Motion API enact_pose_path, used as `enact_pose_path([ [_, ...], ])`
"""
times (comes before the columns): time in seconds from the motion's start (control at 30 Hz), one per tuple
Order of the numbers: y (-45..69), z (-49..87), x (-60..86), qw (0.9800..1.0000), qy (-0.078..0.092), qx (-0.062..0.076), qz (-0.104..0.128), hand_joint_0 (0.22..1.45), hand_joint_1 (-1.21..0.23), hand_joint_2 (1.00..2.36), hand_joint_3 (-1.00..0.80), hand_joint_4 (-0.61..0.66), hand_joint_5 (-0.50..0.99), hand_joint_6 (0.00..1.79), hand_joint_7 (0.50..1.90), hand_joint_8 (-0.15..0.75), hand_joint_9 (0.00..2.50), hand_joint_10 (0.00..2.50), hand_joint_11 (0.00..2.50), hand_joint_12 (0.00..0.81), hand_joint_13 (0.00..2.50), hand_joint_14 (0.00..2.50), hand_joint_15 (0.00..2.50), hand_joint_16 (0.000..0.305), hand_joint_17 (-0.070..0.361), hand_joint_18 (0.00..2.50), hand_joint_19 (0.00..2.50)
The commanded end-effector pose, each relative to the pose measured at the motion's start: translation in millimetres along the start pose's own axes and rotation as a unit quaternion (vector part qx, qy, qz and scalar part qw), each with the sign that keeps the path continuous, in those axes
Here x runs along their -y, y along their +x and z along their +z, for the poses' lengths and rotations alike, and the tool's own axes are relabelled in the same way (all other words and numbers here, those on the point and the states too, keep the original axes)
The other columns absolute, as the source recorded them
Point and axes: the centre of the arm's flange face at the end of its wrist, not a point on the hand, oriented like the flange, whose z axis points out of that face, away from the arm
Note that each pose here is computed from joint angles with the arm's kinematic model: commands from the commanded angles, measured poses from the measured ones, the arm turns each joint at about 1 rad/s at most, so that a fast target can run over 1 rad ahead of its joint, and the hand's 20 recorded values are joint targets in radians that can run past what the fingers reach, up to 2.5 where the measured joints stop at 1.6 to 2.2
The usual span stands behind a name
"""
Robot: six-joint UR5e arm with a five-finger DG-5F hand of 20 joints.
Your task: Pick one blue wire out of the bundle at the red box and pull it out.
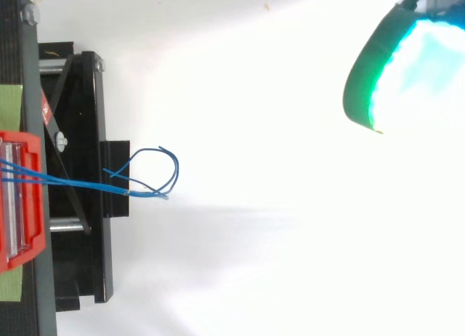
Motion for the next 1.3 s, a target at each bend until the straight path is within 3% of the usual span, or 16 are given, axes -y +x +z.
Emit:
enact_pose_path([
  [0.0, 3.9, 1.1, 0.0, 1.0000, 0.000, 0.001, -0.001, 0.47, -0.52, 1.00, -0.50, 0.26, -0.18, 0.50, 0.80, 0.280, 0.47, 0.00, 0.05, 0.418, 0.15, 0.00, 0.02, 0.071, 0.161, 0.08, 0.20],
  [0.1, 5.9, 1.1, 0.8, 1.0000, 0.001, 0.006, -0.001, 0.47, -0.52, 1.00, -0.50, 0.26, -0.18, 0.50, 0.80, 0.282, 0.47, 0.00, 0.05, 0.419, 0.16, 0.00, 0.03, 0.071, 0.161, 0.08, 0.19],
  [0.43, 11.6, 1.4, 0.9, 1.0000, 0.002, 0.003, -0.002, 0.47, -0.52, 1.00, -0.50, 0.27, -0.18, 0.50, 0.80, 0.280, 0.49, 0.00, 0.07, 0.416, 0.16, 0.00, 0.03, 0.071, 0.160, 0.09, 0.20],
  [0.53, 12.5, 5.5, 14.4, 0.9999, 0.015, 0.005, -0.005, 0.47, -0.52, 1.00, -0.50, 0.27, -0.18, 0.50, 0.81, 0.278, 0.49, 0.00, 0.06, 0.417, 0.16, 0.00, 0.02, 0.071, 0.160, 0.09, 0.20],
  [0.57, 14.3, 10.4, 30.4, 0.9996, 0.027, 0.003, -0.007, 0.47, -0.52, 1.00, -0.50, 0.27, -0.18, 0.50, 0.81, 0.280, 0.49, 0.00, 0.08, 0.417, 0.16, 0.00, 0.02, 0.071, 0.160, 0.09, 0.20],
  [0.6, 14.9, 12.9, 36.7, 0.9995, 0.032, 0.004, -0.007, 0.47, -0.52, 1.00, -0.50, 0.27, -0.18, 0.50, 0.81, 0.280, 0.49, 0.00, 0.08, 0.417, 0.16, 0.00, 0.03, 0.071, 0.160, 0.10, 0.20],
  [0.87, 16.2, 20.0, 41.5, 0.9998, 0.017, 0.009, -0.007, 0.47, -0.52, 1.00, -0.50, 0.27, -0.17, 0.50, 0.81, 0.282, 0.50, 0.00, 0.09, 0.420, 0.15, 0.00, 0.03, 0.072, 0.162, 0.05, 0.19],
  [0.93, 16.7, 21.8, 48.1, 0.9997, 0.020, 0.010, -0.008, 0.45, -0.50, 1.00, -0.50, 0.24, -0.18, 0.50, 0.82, 0.265, 0.44, 0.00, 0.09, 0.418, 0.03, 0.00, 0.04, 0.075, 0.168, 0.00, 0.18],
  [1.0, 18.1, 25.9, 64.1, 0.9994, 0.034, 0.010, -0.008, 0.42, -0.49, 1.00, -0.50, 0.23, -0.18, 0.50, 0.81, 0.266, 0.40, 0.00, 0.06, 0.431, 0.00, 0.00, 0.04, 0.078, 0.176, 0.00, 0.13],
  [1.1, 17.4, 26.3, 67.3, 0.9993, 0.035, 0.010, -0.010, 0.38, -0.50, 1.00, -0.50, 0.22, -0.19, 0.50, 0.77, 0.270, 0.24, 0.00, 0.00, 0.441, 0.00, 0.00, 0.02, 0.083, 0.187, 0.00, 0.05],
  [1.17, 16.1, 28.0, 65.8, 0.9994, 0.027, 0.018, -0.013, 0.36, -0.51, 1.00, -0.50, 0.22, -0.19, 0.50, 0.77, 0.273, 0.22, 0.00, 0.00, 0.440, 0.00, 0.00, 0.01, 0.085, 0.192, 0.00, 0.03],
  [1.2, 14.7, 30.7, 65.6, 0.9990, 0.019, 0.032, -0.026, 0.36, -0.51, 1.00, -0.50, 0.22, -0.19, 0.50, 0.77, 0.274, 0.22, 0.00, 0.00, 0.441, 0.00, 0.00, 0.02, 0.087, 0.195, 0.00, 0.02],
  [1.23, 14.3, 31.5, 68.1, 0.9987, 0.020, 0.035, -0.032, 0.35, -0.53, 1.00, -0.50, 0.21, -0.19, 0.50, 0.77, 0.278, 0.22, 0.00, 0.00, 0.444, 0.00, 0.00, 0.02, 0.088, 0.198, 0.00, 0.02],
  [1.27, 12.0, 31.9, 73.1, 0.9972, 0.027, 0.047, -0.051, 0.34, -0.53, 1.00, -0.50, 0.21, -0.19, 0.50, 0.77, 0.279, 0.22, 0.00, 0.00, 0.443, 0.00, 0.00, 0.02, 0.089, 0.199, 0.00, 0.01],
])
